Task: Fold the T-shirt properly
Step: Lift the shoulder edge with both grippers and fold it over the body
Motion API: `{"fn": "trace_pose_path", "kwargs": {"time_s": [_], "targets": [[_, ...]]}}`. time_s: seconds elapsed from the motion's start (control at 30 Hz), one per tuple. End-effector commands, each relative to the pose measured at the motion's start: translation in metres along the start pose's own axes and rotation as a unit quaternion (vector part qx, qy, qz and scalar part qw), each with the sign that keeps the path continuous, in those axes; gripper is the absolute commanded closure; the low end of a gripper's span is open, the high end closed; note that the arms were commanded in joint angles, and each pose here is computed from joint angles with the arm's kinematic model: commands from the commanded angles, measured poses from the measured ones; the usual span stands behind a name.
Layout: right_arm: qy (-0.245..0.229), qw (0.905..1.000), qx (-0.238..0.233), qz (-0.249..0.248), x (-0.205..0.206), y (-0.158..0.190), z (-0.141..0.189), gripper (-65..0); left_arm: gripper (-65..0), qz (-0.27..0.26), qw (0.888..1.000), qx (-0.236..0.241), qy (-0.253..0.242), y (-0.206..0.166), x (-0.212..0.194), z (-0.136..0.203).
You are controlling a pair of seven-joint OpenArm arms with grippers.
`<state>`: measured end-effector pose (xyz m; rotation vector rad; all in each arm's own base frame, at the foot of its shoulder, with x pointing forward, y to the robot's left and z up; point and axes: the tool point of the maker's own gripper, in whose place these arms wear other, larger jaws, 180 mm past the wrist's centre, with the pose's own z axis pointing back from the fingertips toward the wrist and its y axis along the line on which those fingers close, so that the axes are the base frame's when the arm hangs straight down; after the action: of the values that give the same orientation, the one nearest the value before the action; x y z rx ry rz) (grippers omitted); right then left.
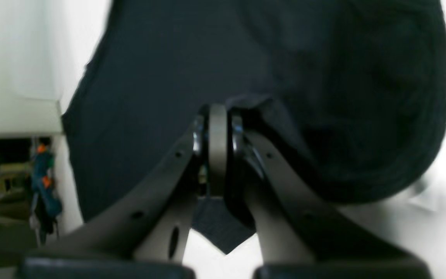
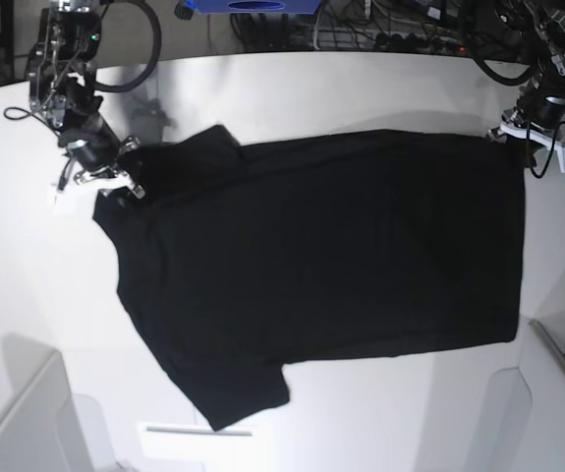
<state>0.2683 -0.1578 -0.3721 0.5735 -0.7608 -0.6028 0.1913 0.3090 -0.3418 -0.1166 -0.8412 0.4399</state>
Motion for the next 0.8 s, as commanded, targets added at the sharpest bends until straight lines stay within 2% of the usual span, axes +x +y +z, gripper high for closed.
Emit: {"fn": "trace_pose_path", "kwargs": {"time_s": [0.0, 0.2, 0.43, 0.77], "targets": [[-0.018, 0.9997, 0.017, 0.006, 0.013, 0.01, 0.0, 0.0, 0.0, -0.003, 1.0, -0.003, -0.021, -0.002, 0.014, 0.002], [-0.027, 0.9994, 0.022, 0.002, 0.026, 0.015, -0.012, 0.0, 0.0, 0.003, 0.999, -0.01, -0.04, -0.009, 0.029, -0.004], [-0.019, 0.9994, 0.03, -0.002, 0.039, 0.022, -0.029, 0.0, 0.0, -0.036, 0.998, 0.03, -0.042, -0.008, 0.043, -0.02], [-0.027, 0.9989, 0.037, -0.014, 0.059, 0.029, -0.047, 0.0, 0.0, -0.003, 0.999, 0.031, -0.031, 0.002, 0.04, -0.039]]}}
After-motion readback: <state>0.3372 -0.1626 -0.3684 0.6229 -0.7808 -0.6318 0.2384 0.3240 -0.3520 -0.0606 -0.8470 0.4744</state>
